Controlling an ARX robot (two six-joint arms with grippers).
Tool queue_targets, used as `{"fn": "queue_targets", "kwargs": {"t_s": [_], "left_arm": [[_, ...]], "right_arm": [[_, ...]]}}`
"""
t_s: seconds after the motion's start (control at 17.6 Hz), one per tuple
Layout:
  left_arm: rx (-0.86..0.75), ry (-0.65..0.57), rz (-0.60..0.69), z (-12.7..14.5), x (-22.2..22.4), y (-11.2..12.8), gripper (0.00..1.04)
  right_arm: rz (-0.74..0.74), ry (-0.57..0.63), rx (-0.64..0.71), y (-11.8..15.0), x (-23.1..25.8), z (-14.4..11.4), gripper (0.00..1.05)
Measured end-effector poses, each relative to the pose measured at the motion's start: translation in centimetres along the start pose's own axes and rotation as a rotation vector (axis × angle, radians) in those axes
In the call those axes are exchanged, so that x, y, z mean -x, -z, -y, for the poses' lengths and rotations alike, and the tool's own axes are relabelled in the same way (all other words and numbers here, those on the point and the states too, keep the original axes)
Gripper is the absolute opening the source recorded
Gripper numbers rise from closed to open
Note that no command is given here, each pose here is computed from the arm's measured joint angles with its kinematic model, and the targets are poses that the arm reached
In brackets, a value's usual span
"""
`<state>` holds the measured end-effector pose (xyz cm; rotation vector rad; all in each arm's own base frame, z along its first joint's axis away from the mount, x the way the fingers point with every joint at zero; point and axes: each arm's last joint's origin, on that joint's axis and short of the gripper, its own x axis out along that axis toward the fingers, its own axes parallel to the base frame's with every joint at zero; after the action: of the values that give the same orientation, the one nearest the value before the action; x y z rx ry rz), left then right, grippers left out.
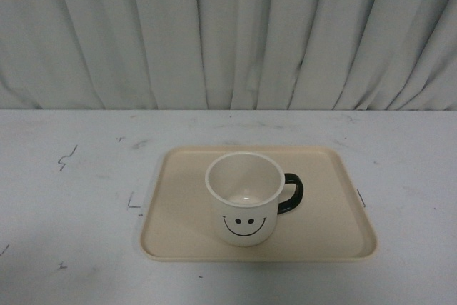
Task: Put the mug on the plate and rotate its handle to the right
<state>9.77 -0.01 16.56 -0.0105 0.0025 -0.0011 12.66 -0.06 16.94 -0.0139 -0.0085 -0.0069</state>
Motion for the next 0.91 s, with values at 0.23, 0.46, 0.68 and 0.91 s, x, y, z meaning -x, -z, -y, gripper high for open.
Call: {"fn": "queue_targets", "kwargs": {"t_s": [0.23, 0.46, 0.68, 0.91], "left_arm": [[0.0, 0.0, 0.0, 0.0, 0.0, 0.0, 0.98], [0.0, 0.0, 0.0, 0.0, 0.0, 0.0, 0.98], [0.0, 0.0, 0.0, 0.0, 0.0, 0.0, 0.98], [0.0, 0.0, 0.0, 0.0, 0.0, 0.0, 0.98]], "right_arm": [[0.006, 0.0, 0.0, -0.1, 0.7, 0.0, 0.02], [0.007, 0.0, 0.0, -0.1, 1.2, 0.0, 0.02], [0.006, 0.0, 0.0, -0.1, 1.6, 0.0, 0.02], [0.004, 0.0, 0.0, -0.1, 1.8, 0.0, 0.02]]}}
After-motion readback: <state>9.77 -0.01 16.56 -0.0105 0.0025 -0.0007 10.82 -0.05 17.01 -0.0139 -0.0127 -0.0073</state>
